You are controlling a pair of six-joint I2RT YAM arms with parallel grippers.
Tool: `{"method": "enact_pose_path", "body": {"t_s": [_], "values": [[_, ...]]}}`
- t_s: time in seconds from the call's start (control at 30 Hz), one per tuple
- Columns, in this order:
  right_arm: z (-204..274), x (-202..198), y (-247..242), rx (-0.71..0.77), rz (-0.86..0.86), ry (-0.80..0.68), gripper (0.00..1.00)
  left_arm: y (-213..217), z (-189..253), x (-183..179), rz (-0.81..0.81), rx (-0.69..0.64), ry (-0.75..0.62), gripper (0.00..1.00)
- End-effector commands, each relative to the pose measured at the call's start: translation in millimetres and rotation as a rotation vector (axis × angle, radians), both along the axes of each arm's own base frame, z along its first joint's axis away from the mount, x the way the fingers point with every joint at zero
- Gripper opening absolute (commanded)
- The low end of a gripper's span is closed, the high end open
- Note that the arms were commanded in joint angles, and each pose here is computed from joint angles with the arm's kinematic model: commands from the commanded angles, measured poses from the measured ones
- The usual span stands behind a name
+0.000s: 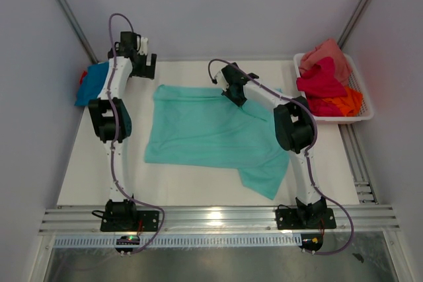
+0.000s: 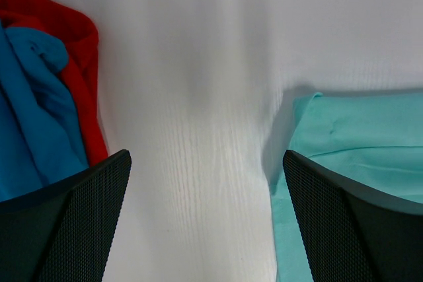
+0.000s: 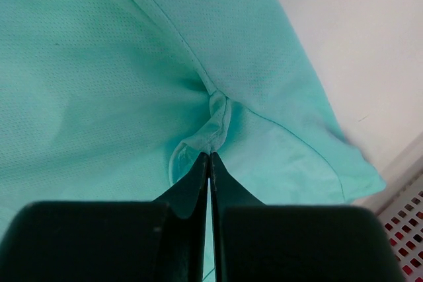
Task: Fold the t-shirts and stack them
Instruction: Flatten the tshirt out
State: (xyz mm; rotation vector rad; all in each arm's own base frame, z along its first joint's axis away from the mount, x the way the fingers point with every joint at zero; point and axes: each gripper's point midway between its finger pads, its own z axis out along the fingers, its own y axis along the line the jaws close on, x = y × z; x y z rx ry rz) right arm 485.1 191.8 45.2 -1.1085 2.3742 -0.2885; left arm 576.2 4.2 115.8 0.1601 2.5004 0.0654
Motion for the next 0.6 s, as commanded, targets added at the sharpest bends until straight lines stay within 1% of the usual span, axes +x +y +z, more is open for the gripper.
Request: {"method": "enact_pose_path", "body": {"t_s": [0.0,0.03,0.17,0.2,0.27,0.3,0.4,0.57], "values": [[58.0,15.5,4.9,0.039,-0.003,-0.134,0.03,-23.7,1.5,12.4,-0.077,-0.117,-0.031,0.99],[58.1,14.7,4.0,0.041,-0.006,-0.131,0.03,-30.1,-8.6,10.9,-0.097,-0.143,-0.005,0.99],[66.1,5.0,1.2,0.052,-0.009,-0.131,0.03,-65.7,-20.1,-4.5,-0.2,-0.323,0.072,0.99],[67.8,2.3,-0.2,0.055,-0.008,-0.128,0.03,-53.7,-23.1,-8.1,-0.18,-0.354,0.092,0.99],[67.4,-6.6,-0.3,0.064,0.003,-0.108,0.03,-64.5,-27.2,-14.5,-0.214,-0.408,0.122,0.99],[76.7,-11.4,-0.8,0.076,0.009,-0.112,0.03,-65.6,-28.6,-16.3,-0.214,-0.42,0.131,0.99],[82.0,-24.7,-3.1,0.091,0.019,-0.092,0.03,-66.1,-33.0,-19.3,-0.207,-0.427,0.151,0.99],[92.9,-48.1,-15.1,0.085,0.033,-0.077,0.03,-63.9,-29.8,-13.7,-0.214,-0.409,0.123,0.99]]}}
